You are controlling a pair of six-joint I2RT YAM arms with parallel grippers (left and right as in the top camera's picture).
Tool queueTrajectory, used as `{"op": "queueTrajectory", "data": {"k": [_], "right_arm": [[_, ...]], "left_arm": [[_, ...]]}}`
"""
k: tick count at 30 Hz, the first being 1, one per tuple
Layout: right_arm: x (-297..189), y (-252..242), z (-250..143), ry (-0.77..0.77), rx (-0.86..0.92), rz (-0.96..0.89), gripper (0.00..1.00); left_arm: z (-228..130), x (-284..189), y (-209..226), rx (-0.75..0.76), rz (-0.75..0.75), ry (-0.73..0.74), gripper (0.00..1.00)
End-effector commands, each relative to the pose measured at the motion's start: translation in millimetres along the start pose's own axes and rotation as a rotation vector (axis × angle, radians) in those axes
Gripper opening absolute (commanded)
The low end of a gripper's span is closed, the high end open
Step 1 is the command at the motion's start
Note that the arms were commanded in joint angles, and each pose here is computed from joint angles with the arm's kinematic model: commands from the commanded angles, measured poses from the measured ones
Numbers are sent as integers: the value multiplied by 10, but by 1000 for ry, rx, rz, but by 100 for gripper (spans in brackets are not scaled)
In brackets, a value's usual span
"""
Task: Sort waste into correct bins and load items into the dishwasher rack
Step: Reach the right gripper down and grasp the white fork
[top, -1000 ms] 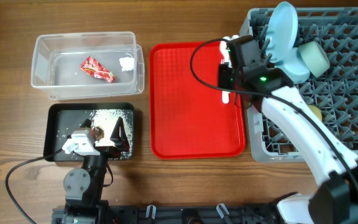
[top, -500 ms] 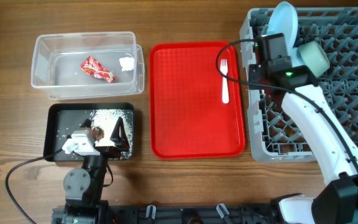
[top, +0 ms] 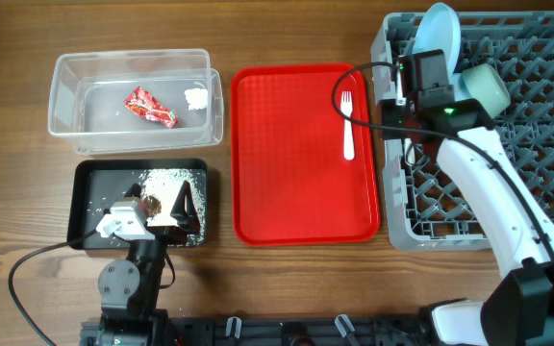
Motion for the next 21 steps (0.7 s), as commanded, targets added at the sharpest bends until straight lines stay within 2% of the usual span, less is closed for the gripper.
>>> {"op": "queueTrajectory", "data": {"k": [1, 3, 6, 11, 15, 21], "right_arm": [[-168, 514, 16, -21, -37, 242, 59], [-160, 648, 15, -41, -53, 246, 62], [-43, 764, 34, -62, 22, 210, 63], [553, 862, -87, 22, 68, 174, 63], [1022, 813, -265, 82, 107, 68, 63], [1376, 749, -394, 95, 90, -22, 67]], "left_arm": [[-2, -4, 6, 13, 0, 0, 100], [-2, -4, 6, 13, 0, 0, 100], [-2, -4, 6, 13, 0, 0, 100], [-2, -4, 6, 13, 0, 0, 100], [-2, -4, 6, 13, 0, 0, 100], [-2, -4, 6, 13, 0, 0, 100]]}}
Point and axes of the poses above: each gripper's point midway between its finger pads, its own x axis out along the fingers, its own y axis along the line the jaws close on, z = x × y, the point moved 6 cm from there along -x, back along the fingers, and after that the axes turned 10 degrees about x, right-handed, at the moved point
